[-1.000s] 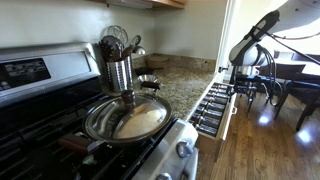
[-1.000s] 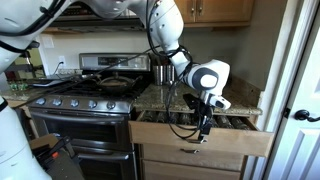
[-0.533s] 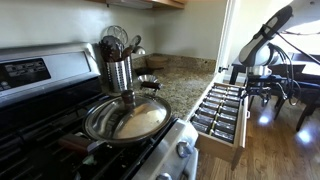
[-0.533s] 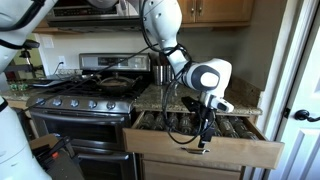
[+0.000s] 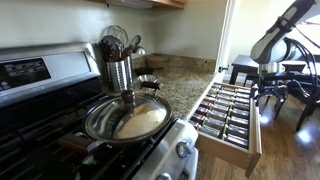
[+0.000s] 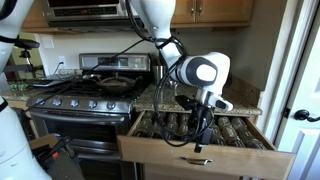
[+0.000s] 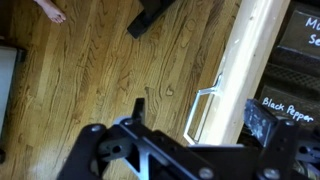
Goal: Open the topmost drawer fully
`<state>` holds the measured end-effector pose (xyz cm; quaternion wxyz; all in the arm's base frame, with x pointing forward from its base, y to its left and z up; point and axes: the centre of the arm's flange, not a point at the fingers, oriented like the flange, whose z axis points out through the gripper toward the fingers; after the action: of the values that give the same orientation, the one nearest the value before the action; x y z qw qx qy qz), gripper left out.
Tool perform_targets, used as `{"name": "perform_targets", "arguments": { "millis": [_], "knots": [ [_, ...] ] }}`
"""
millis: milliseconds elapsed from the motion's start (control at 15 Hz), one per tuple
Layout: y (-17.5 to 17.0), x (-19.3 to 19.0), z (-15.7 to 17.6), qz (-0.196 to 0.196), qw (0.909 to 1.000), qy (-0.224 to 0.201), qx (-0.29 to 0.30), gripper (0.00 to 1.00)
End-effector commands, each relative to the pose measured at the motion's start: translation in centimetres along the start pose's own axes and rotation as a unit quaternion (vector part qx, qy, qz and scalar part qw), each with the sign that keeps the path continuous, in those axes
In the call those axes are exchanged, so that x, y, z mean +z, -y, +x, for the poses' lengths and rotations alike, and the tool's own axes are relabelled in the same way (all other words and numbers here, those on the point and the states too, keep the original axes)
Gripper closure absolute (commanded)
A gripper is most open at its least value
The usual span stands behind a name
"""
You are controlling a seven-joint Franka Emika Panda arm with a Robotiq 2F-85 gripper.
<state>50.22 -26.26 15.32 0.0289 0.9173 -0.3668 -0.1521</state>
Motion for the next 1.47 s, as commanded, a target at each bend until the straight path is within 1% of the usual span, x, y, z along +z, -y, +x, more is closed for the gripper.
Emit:
{"name": "perform_targets", "arguments": {
  "millis": [0,67,133,267,467,800,1067,1267,1400],
  "knots": [
    [-1.2,-2.0,-3.3,0.005,0.9995,0.001,-0.032,0.0],
    [-1.0,-2.4,-3.7,0.013,0.9988,-0.004,-0.047,0.0],
    [-0.3,-0.8,-1.1,0.002,0.9997,-0.001,-0.023,0.0],
    [-0.2,-1.5,-1.7,0.007,0.9993,-0.004,-0.036,0.0],
    [-0.3,-1.7,-1.9,0.008,0.9991,-0.004,-0.04,0.0],
    [-0.3,-1.6,-1.9,0.008,0.9991,-0.003,-0.041,0.0],
    [-0.8,-0.6,-1.8,0.01,0.9995,-0.007,-0.029,0.0],
    [-1.5,-0.6,-1.5,0.039,0.999,-0.011,-0.016,0.0],
    [-2.0,-0.6,-1.4,0.063,0.9975,-0.03,-0.011,0.0]
  ]
}}
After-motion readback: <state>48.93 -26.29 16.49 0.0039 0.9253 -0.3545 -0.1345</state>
